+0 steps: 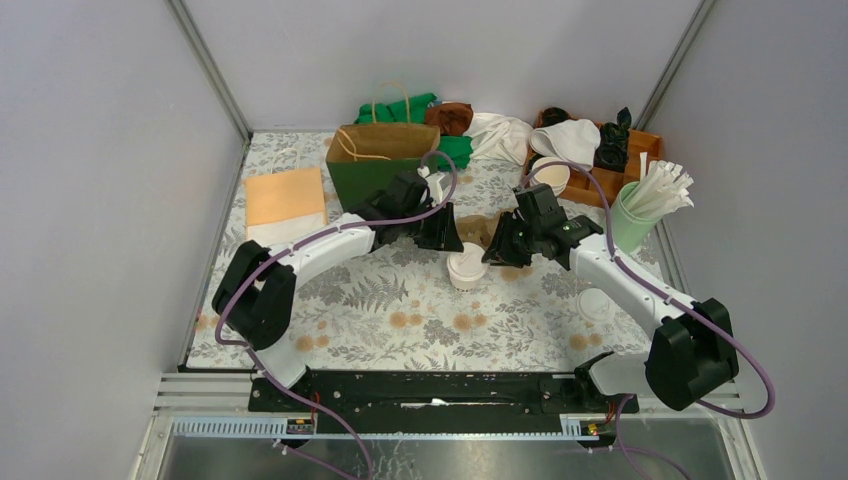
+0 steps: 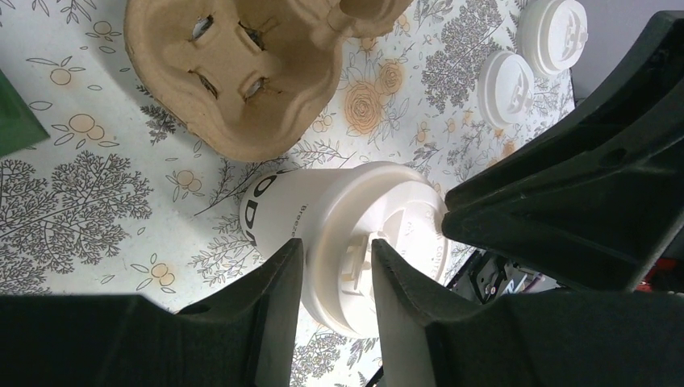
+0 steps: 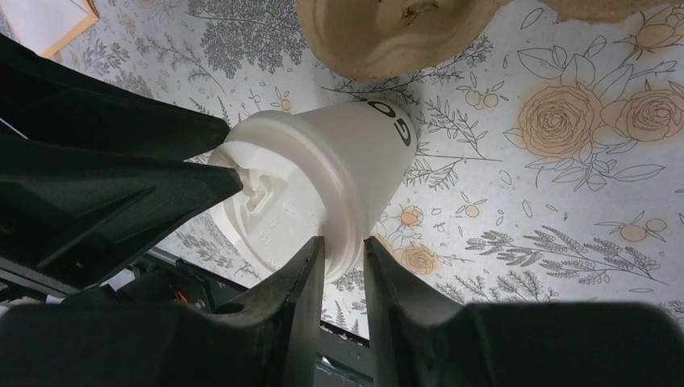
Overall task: Pack the takeout coffee
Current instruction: Adjust the cup lid on the coffee cup.
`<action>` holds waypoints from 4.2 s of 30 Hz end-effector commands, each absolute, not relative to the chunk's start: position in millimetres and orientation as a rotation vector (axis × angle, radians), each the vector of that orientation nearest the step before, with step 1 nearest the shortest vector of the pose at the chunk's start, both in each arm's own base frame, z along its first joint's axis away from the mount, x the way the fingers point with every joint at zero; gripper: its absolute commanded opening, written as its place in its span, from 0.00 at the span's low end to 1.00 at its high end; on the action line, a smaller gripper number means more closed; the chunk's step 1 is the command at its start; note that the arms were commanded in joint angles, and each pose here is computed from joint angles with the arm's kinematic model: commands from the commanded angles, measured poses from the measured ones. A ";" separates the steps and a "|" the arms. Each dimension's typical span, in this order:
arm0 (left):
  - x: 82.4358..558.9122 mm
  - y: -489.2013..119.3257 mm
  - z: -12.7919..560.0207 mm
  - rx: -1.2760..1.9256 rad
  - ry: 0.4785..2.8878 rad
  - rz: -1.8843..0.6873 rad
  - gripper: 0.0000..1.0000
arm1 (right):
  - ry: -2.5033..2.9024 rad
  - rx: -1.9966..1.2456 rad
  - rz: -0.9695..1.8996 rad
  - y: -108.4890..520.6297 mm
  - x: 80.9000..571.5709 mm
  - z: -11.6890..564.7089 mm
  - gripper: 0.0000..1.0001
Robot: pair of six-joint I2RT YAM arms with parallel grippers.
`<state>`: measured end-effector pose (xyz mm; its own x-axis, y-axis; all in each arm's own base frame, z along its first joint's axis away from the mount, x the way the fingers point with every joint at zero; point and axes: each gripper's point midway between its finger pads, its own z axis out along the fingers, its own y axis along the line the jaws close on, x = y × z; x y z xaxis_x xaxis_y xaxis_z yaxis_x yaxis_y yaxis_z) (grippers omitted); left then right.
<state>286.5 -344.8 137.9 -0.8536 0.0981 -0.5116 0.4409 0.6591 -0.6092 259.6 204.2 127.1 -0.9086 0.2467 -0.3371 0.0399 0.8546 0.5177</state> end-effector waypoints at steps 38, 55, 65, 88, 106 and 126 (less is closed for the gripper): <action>287.5 -339.8 160.7 0.410 2.427 -1.001 0.38 | 2.717 0.174 0.768 211.0 251.8 115.1 0.26; 276.3 -342.8 155.4 0.434 2.435 -0.960 0.38 | 2.770 0.217 0.763 206.4 235.4 89.9 0.27; 272.8 -344.6 157.0 0.434 2.425 -0.935 0.38 | 2.793 0.248 0.698 197.1 230.2 89.1 0.30; 264.4 -336.3 140.9 0.409 2.449 -0.888 0.38 | 2.809 0.232 0.683 202.8 232.4 86.1 0.32; 275.6 -330.8 165.4 0.358 2.411 -0.830 0.41 | 2.713 0.202 0.739 212.4 251.3 148.5 0.37; 287.1 -348.3 199.2 0.492 2.315 -0.954 0.53 | 2.710 0.487 1.002 225.6 217.9 133.0 0.52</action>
<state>267.8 -329.0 172.8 -0.8245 0.0894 -0.5588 0.4326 0.7362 -0.5205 216.2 211.5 118.3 -0.9328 0.3437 -0.1082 0.2205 0.7820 0.5830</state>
